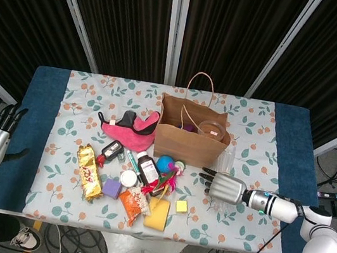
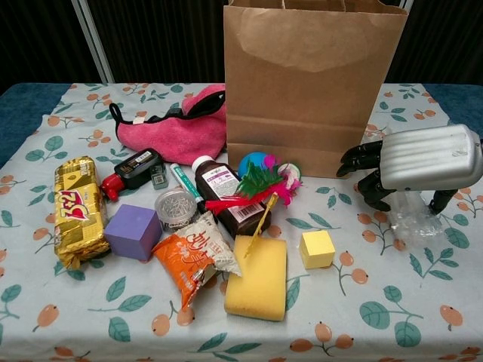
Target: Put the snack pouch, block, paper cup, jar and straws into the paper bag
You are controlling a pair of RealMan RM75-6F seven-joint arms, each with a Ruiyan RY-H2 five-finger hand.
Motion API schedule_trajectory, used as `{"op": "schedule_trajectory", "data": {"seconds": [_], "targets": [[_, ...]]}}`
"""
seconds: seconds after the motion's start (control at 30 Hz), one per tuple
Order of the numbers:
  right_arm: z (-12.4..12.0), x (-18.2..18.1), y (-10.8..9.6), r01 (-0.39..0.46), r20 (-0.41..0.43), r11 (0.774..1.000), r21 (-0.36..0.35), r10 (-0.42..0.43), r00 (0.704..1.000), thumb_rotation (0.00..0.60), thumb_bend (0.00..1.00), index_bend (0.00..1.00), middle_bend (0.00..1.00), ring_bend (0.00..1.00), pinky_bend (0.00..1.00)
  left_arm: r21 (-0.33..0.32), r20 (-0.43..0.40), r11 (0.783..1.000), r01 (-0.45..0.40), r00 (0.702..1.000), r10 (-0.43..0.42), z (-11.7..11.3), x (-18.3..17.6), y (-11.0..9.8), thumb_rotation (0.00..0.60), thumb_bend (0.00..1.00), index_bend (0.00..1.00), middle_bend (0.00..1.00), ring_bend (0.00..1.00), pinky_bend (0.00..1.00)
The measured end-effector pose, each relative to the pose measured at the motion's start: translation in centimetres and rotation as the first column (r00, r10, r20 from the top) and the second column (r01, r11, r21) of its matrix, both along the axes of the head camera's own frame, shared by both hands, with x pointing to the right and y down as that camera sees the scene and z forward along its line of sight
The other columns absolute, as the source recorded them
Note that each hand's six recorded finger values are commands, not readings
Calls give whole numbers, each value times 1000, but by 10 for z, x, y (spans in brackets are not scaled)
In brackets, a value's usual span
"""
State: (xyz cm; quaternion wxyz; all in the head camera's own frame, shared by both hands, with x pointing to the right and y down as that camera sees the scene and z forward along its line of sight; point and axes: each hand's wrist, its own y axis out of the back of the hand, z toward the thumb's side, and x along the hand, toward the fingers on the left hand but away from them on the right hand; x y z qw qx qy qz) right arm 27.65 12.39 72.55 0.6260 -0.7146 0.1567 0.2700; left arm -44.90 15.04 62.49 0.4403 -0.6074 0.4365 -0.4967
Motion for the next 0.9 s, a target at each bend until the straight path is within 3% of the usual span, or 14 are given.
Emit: {"op": "schedule_trajectory", "data": {"seconds": [0.17,0.57,0.77,0.9], "targets": [[-7,-4,0,-14,52,1000,12,14,999,600,102,805,627,291,224,3,-6,1000,2,1000,-2,-3,0,2,600,31,119,135,83,210],[-52,-10,5,-63,192,997,37,54,980,600,104,854,664,334,265,36,-57,999,-10,998,12,-21,6,5,600,31,118,135,84,210],[-101,-25,21,-78,292,994,76,53,955,600,105,857,666,337,271,40,-87,999,-21,996,24,-28,7,7,600,31,118,135,84,210],[-150,-40,28,-99,364,984,147,40,931,600,105,857,666,337,271,25,-103,999,-25,994,28,-29,6,13,600,31,118,135,84,210]]}}
